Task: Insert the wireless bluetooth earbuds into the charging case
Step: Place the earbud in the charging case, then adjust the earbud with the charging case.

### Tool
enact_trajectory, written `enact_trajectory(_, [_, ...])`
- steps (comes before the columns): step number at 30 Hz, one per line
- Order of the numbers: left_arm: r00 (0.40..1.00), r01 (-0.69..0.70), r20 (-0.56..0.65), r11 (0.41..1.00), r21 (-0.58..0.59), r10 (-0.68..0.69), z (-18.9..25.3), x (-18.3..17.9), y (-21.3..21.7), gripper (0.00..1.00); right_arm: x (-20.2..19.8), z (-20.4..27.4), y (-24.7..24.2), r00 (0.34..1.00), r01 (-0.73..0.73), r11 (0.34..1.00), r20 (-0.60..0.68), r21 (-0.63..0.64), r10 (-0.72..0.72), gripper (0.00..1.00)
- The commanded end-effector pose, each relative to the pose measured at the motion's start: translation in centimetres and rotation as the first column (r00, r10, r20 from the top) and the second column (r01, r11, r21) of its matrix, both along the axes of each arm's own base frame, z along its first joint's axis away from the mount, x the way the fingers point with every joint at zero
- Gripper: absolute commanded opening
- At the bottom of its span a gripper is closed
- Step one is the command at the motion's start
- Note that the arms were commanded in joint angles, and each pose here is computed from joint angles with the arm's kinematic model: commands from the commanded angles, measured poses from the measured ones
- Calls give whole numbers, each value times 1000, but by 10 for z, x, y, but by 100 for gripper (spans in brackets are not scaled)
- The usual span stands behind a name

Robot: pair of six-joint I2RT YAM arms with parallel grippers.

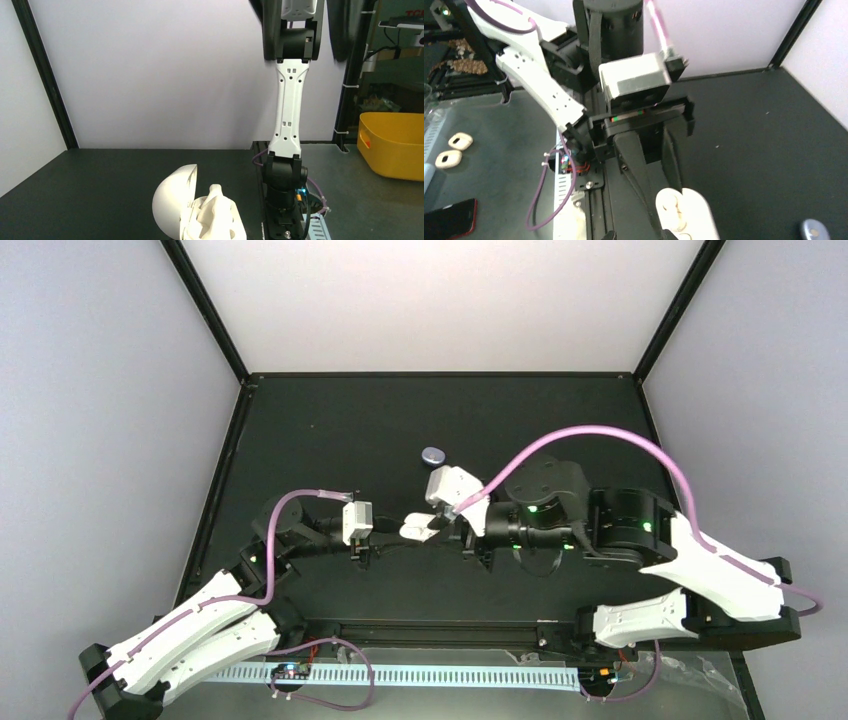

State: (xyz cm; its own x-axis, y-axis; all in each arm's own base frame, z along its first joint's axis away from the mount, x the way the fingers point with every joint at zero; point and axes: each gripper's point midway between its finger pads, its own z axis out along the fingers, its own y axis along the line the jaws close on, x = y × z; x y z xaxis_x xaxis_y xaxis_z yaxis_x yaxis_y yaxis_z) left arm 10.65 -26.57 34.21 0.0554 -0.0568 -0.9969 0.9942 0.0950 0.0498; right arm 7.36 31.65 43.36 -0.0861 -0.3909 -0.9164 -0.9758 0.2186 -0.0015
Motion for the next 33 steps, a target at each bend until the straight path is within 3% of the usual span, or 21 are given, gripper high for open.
enact_trajectory(1, [999, -4, 34, 999, -45, 6, 18, -2, 3, 1, -6, -24, 18, 996, -40, 999, -84, -27, 38, 22])
enact_trajectory(6, [999, -4, 39, 999, -51, 6, 19, -4, 4, 2, 13, -37, 21, 994, 25, 999, -107, -24, -28, 19])
enact_trajectory(21, [999, 9, 44, 998, -55, -7, 21, -7, 5, 2, 29, -44, 26, 994, 80, 996, -72, -47, -83, 22])
enact_trajectory(33, [999, 18, 42, 998, -55, -15, 21, -9, 5, 1, 34, -54, 30, 994, 91, 992, -57, -87, -96, 18])
